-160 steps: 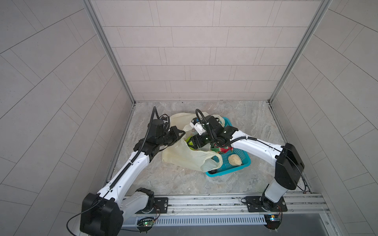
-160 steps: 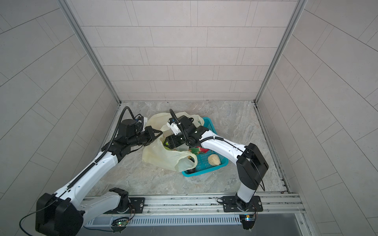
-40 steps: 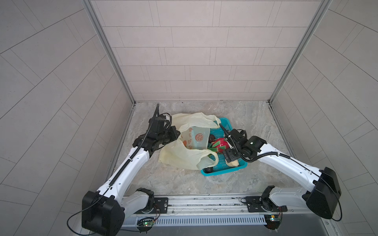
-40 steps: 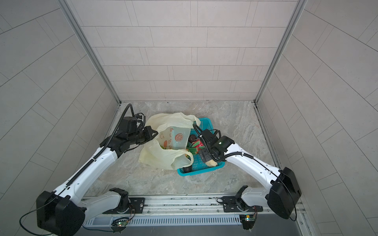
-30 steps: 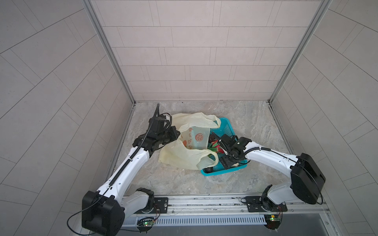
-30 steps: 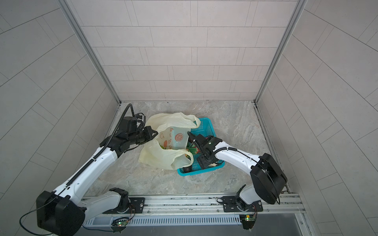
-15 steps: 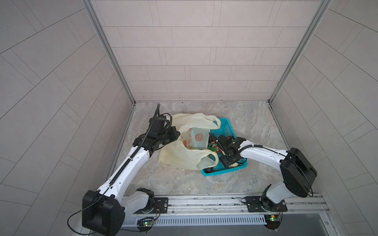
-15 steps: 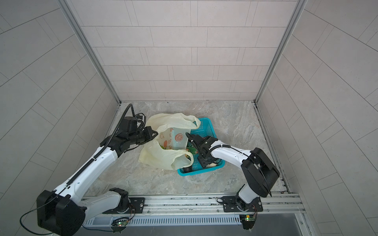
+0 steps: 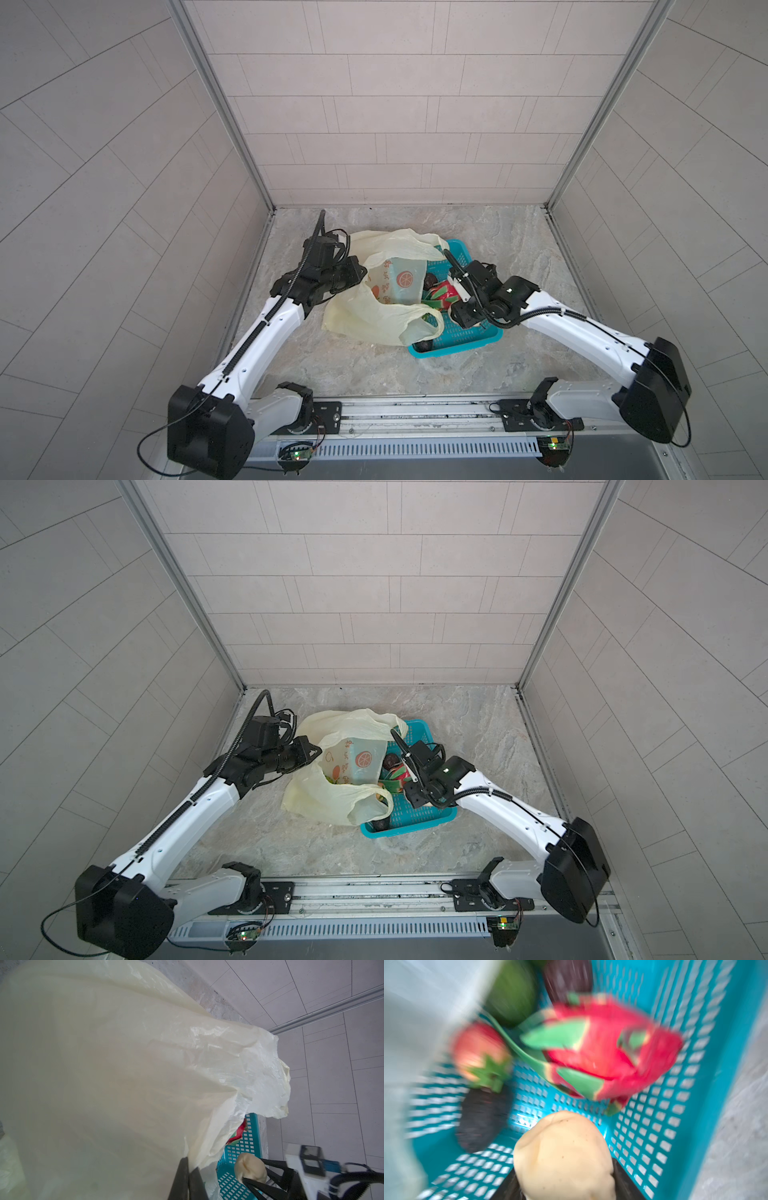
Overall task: Place the fruits into the plastic bag
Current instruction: Pick up the fruit from the bin, then place the fruit in the plastic bag.
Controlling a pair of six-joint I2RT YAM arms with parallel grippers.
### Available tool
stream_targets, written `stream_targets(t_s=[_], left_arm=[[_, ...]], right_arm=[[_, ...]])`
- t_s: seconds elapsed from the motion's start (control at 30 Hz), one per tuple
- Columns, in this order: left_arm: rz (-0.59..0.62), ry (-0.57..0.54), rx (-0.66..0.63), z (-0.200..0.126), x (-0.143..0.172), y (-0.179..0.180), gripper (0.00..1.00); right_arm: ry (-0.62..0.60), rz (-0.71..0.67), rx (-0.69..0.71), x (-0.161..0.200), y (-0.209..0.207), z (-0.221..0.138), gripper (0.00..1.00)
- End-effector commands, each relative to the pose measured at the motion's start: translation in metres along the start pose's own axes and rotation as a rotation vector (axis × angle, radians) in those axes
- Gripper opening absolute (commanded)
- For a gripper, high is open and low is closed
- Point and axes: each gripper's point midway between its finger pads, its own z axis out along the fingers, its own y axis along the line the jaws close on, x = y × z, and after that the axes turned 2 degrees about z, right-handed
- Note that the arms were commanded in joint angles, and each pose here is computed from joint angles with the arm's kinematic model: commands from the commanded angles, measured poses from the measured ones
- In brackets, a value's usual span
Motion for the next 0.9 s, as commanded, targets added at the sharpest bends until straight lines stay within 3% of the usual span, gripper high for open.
stream_targets(t_s=[0.0,0.13,0.47,0.67,0.87], left_arm=[[0.027,0.001,0.05,-0.008,-0.004,-0.017,0.0],[0.012,-0.003,0.076,-0.015,-0.003,-0.023,0.0],[-0.03,-0.028,0.077,-0.025,-0.001,-0.023,0.0],[-0.048,-0.087,0.071,-0.03,-0.006,-0.02,0.0],[-0.048,-0.093,0.061,-0.03,-0.005,-0.016,0.0]], right_arm=[[-0.172,-0.04,-0.126,-0.04,0.024,-0.031,0.42],[-0.243,-0.068,-0.27,-0.079,0.059,-0.038,0.42],[-0.245,-0.165,-0.466,-0.147,0.15,-0.001,0.42],[-0.166,-0.107,-0.554,-0.147,0.185,0.041,0.42],[-0.068,-0.047,-0.597,-0.123,0.196,0.079,0.47]])
